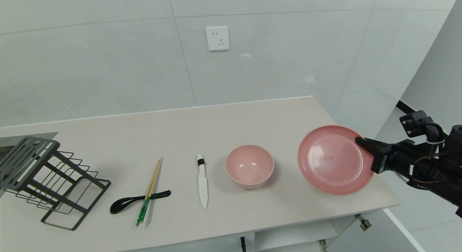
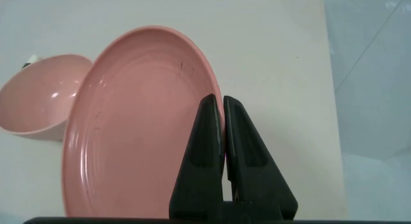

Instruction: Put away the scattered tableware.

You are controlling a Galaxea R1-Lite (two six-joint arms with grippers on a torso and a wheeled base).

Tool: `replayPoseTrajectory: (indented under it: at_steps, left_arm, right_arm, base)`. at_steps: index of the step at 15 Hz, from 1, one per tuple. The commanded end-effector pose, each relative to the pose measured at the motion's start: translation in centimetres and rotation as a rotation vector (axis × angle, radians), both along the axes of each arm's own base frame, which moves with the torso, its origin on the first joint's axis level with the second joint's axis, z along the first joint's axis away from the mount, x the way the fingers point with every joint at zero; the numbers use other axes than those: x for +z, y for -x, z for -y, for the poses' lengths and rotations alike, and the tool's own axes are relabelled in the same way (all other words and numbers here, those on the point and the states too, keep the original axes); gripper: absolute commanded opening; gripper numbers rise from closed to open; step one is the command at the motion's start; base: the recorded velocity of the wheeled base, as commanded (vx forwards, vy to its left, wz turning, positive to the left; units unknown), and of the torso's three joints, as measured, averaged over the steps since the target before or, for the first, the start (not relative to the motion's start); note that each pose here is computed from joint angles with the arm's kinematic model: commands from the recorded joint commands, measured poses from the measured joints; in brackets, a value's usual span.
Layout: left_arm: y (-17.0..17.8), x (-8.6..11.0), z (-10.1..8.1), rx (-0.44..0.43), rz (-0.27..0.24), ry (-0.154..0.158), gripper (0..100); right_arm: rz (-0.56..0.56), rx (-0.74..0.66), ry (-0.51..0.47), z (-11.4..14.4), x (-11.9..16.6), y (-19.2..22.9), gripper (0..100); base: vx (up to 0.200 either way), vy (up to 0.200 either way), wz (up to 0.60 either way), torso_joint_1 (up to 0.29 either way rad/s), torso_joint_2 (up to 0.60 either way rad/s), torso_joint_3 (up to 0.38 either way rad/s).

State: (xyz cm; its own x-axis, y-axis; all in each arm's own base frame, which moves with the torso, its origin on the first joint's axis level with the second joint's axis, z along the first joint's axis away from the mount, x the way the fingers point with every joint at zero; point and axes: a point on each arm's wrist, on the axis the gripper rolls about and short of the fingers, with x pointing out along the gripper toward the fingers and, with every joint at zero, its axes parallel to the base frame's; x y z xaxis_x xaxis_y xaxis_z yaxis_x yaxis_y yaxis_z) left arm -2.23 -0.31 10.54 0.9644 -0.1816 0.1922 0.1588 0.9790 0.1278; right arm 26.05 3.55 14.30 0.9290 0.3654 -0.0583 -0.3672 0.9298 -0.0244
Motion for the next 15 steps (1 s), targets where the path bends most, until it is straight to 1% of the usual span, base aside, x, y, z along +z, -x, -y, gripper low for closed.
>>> replayPoseTrajectory:
  at_steps: [1, 2, 3, 4, 5, 6, 7, 8, 9, 10, 11, 12, 13, 14, 15]
  left_arm:
    - [-0.5, 2.7, 0.0, -0.074, -0.026, 0.025, 100]
    - [-1.2, 4.0, 0.1, -0.128, -0.059, 0.027, 100]
    - [-2.1, 4.9, 0.2, -0.195, -0.111, 0.023, 100]
    - [-3.0, 5.3, 0.4, -0.231, -0.157, 0.03, 100]
    - [-4.0, 5.7, 0.6, -0.245, -0.208, 0.027, 100]
    - [-5.0, 5.9, 0.7, -0.255, -0.245, 0.023, 100]
    - [-6.0, 6.3, 1.0, -0.279, -0.268, 0.019, 100]
    - [-7.3, 6.7, 1.3, -0.303, -0.284, 0.016, 100]
    - [-8.2, 6.8, 1.4, -0.307, -0.288, 0.013, 100]
    - [-10.3, 7.2, 1.8, -0.309, -0.282, -0.003, 100]
    - [-12.0, 7.2, 2.1, -0.315, -0.284, -0.011, 100]
    - [-13.9, 7.1, 2.5, -0.35, -0.286, -0.013, 100]
    - [-15.7, 6.8, 3.0, -0.398, -0.284, -0.018, 100]
    - [-17.6, 6.5, 3.4, -0.43, -0.262, -0.023, 100]
    - [-18.6, 6.3, 3.6, -0.44, -0.249, -0.028, 100]
  right_arm:
    - [0.043, 0.005, -0.007, 0.0, 0.9, 0.5, 0]
    - [0.06, 0.008, -0.01, -0.1, 1.2, 0.3, 0]
    - [0.069, 0.02, -0.018, -0.5, 1.4, 0.1, 0]
    - [0.074, 0.033, -0.028, -0.8, 1.5, 0.2, 0]
    - [0.087, 0.058, -0.035, -1.5, 1.7, 0.2, 0]
    - [0.1, 0.075, -0.042, -1.9, 2.0, 0.2, 0]
    - [0.101, 0.083, -0.044, -2.1, 2.1, 0.3, 0]
    - [0.105, 0.084, -0.045, -2.1, 2.2, 0.4, 0]
    - [0.119, 0.084, -0.047, -2.1, 2.4, 0.6, 0]
    - [0.125, 0.085, -0.048, -1.9, 2.6, 1.5, 0]
    - [0.128, 0.085, -0.048, -1.6, 2.7, 2.6, 0]
    - [0.138, 0.079, -0.048, -1.2, 2.9, 3.9, 0]
    - [0.173, 0.059, -0.05, -0.7, 3.6, 4.4, 0]
    - [0.212, 0.05, -0.054, -0.4, 4.5, 4.8, 0]
    - [0.226, 0.038, -0.055, -0.2, 4.8, 4.8, 0]
  base:
    - [0.0, 0.0, 0.0, 0.0, 0.0, 0.0]
    - [0.0, 0.0, 0.0, 0.0, 0.0, 0.0]
    - [0.0, 0.0, 0.0, 0.0, 0.0, 0.0]
    - [0.0, 0.0, 0.0, 0.0, 0.0, 0.0]
    - [0.0, 0.0, 0.0, 0.0, 0.0, 0.0]
    - [0.0, 0.0, 0.0, 0.0, 0.0, 0.0]
    - [0.0, 0.0, 0.0, 0.0, 0.0, 0.0]
    - [0.0, 0.0, 0.0, 0.0, 0.0, 0.0]
    - [0.0, 0.0, 0.0, 0.0, 0.0, 0.0]
    - [0.0, 0.0, 0.0, 0.0, 0.0, 0.0]
    - [0.0, 0.0, 0.0, 0.0, 0.0, 0.0]
    - [0.0, 0.0, 0.0, 0.0, 0.0, 0.0]
    - [0.0, 0.0, 0.0, 0.0, 0.0, 0.0]
    - [0.0, 0.0, 0.0, 0.0, 0.0, 0.0]
    - [0.0, 0.0, 0.0, 0.0, 0.0, 0.0]
